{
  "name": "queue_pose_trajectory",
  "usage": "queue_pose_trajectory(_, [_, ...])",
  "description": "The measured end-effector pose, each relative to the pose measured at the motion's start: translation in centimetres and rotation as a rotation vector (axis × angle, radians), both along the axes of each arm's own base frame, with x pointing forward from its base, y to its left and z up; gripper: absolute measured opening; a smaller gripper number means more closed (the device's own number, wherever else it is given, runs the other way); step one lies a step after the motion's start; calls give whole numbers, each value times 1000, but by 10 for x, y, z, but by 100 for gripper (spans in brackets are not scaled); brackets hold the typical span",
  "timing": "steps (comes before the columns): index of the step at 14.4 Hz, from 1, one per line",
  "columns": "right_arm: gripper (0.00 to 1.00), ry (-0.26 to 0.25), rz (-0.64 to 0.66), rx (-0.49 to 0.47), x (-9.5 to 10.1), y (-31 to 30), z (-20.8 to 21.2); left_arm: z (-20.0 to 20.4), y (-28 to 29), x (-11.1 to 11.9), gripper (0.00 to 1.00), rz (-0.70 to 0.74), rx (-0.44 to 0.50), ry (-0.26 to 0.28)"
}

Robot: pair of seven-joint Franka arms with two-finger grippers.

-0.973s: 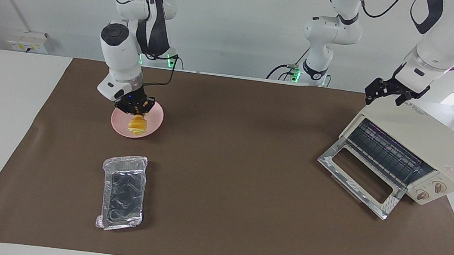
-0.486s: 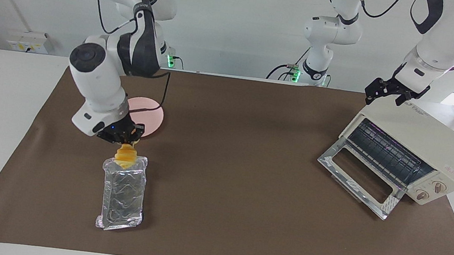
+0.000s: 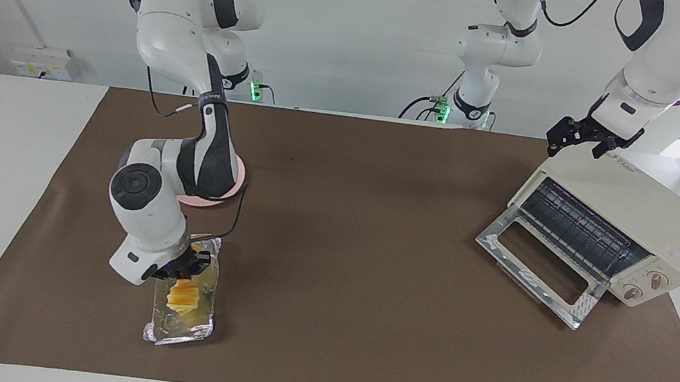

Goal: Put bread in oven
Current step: 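Lower the bread into the foil tray and open the right gripper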

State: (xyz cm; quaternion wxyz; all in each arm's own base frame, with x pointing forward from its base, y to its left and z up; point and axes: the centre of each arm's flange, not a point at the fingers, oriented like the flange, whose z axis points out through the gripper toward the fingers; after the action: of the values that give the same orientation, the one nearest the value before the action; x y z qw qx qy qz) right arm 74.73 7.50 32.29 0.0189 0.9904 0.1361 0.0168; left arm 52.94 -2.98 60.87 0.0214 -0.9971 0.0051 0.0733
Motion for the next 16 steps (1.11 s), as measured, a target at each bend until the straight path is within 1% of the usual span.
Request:
queue_pose_trajectory(2, [14, -20, -4, 8, 2, -1, -1, 0, 0, 0, 100, 0, 0, 0])
queue_pose_trajectory(3, [20, -21, -8, 10, 2, -3, -1, 0, 0, 0, 100, 0, 0, 0])
queue_pose_trajectory(4, [29, -20, -11, 10, 2, -6, 1, 0, 0, 0, 100, 0, 0, 0])
queue_pose_trajectory(7, [56, 18, -18, 4, -2, -10, 11, 0, 0, 0, 100, 0, 0, 0])
queue_pose_trajectory(8, [70, 19, -20, 4, -2, -11, 18, 0, 0, 0, 100, 0, 0, 0])
queue_pose_trajectory(11, [99, 11, -22, 1, 0, -31, 30, 0, 0, 0, 100, 0, 0, 0])
queue_pose_trajectory(13, [100, 4, 9, 0, 2, -47, 31, 0, 0, 0, 100, 0, 0, 0])
queue_pose_trajectory(15, [98, -40, 32, -8, 6, -53, 32, 0, 0, 0, 100, 0, 0, 0])
queue_pose_trajectory(16, [97, -60, 42, -13, 7, -54, 26, 0, 0, 0, 100, 0, 0, 0])
